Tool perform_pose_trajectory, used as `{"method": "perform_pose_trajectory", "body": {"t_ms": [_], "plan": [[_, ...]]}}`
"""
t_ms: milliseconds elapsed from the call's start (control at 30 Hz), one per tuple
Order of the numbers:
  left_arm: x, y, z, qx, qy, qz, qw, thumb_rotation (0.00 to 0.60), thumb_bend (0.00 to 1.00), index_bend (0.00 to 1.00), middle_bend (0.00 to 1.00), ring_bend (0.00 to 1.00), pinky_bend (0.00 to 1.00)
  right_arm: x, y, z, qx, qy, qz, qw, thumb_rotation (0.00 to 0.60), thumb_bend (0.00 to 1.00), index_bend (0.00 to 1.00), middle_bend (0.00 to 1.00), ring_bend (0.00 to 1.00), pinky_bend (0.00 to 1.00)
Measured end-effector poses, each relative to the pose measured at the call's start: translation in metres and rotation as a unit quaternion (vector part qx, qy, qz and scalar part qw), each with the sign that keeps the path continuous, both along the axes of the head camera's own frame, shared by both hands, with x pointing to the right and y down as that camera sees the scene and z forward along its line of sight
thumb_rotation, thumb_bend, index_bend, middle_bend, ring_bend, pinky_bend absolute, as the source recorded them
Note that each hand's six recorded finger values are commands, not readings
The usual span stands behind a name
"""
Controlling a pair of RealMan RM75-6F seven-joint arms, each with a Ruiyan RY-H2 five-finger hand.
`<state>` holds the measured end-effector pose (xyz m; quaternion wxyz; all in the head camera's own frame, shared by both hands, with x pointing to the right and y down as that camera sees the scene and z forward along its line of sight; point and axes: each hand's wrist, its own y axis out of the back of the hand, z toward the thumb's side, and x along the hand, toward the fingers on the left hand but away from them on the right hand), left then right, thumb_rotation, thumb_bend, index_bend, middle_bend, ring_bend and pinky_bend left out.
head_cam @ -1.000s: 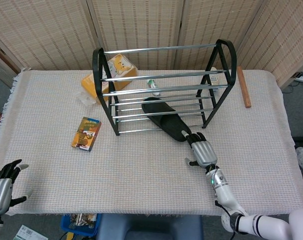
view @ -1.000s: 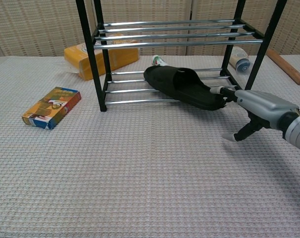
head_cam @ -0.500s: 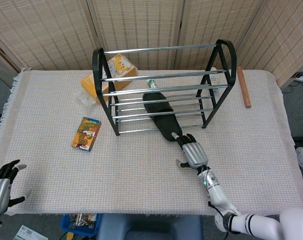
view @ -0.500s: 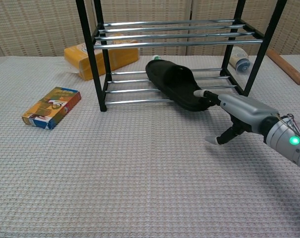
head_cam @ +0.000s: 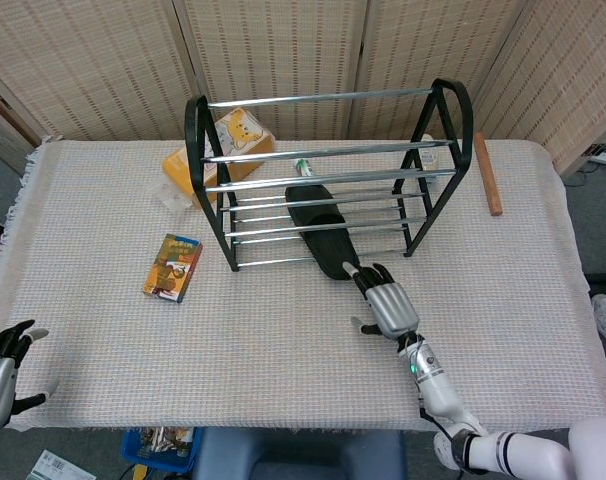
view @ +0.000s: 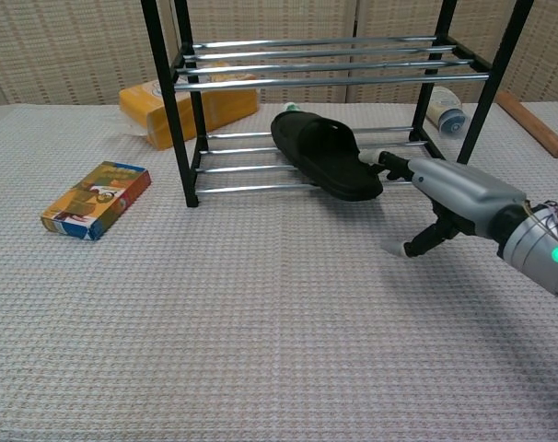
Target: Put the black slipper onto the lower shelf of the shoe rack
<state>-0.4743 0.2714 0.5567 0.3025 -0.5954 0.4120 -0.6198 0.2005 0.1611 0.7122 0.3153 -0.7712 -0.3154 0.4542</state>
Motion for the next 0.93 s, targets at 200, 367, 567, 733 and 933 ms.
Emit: {"method": "perform_pose_trajectory", "body": {"t_ms": [200,367,567,733,933], "plan": [[0.004,-0.003,0.000,0.005,0.005,0.006,1.0000,0.600,0.22,0.26,0.16,0.17,0.27,0.031,-0.002,-0.031,0.033,0.015,0.002,0.9993,0.600,0.30,0.00,0.12,0.17,0.06],[0.010,-0.009,0.000,0.012,0.007,0.012,0.9998,0.600,0.22,0.26,0.16,0.17,0.27,0.066,0.004,-0.059,0.053,0.039,0.017,0.9977,0.600,0.32,0.00,0.12,0.17,0.06],[0.016,-0.013,0.001,0.019,0.008,0.022,0.9995,0.600,0.22,0.26,0.16,0.17,0.27,0.117,0.019,-0.094,0.083,0.077,0.044,0.9926,0.600,0.35,0.00,0.16,0.17,0.06],[0.025,-0.016,0.003,0.029,0.012,0.030,0.9991,0.600,0.22,0.26,0.16,0.17,0.27,0.159,0.032,-0.122,0.109,0.111,0.083,0.9843,0.600,0.35,0.00,0.17,0.14,0.06],[0.034,-0.019,0.002,0.040,0.018,0.034,0.9984,0.600,0.22,0.26,0.16,0.17,0.27,0.195,0.044,-0.153,0.131,0.134,0.119,0.9751,0.600,0.35,0.00,0.16,0.12,0.06]]}}
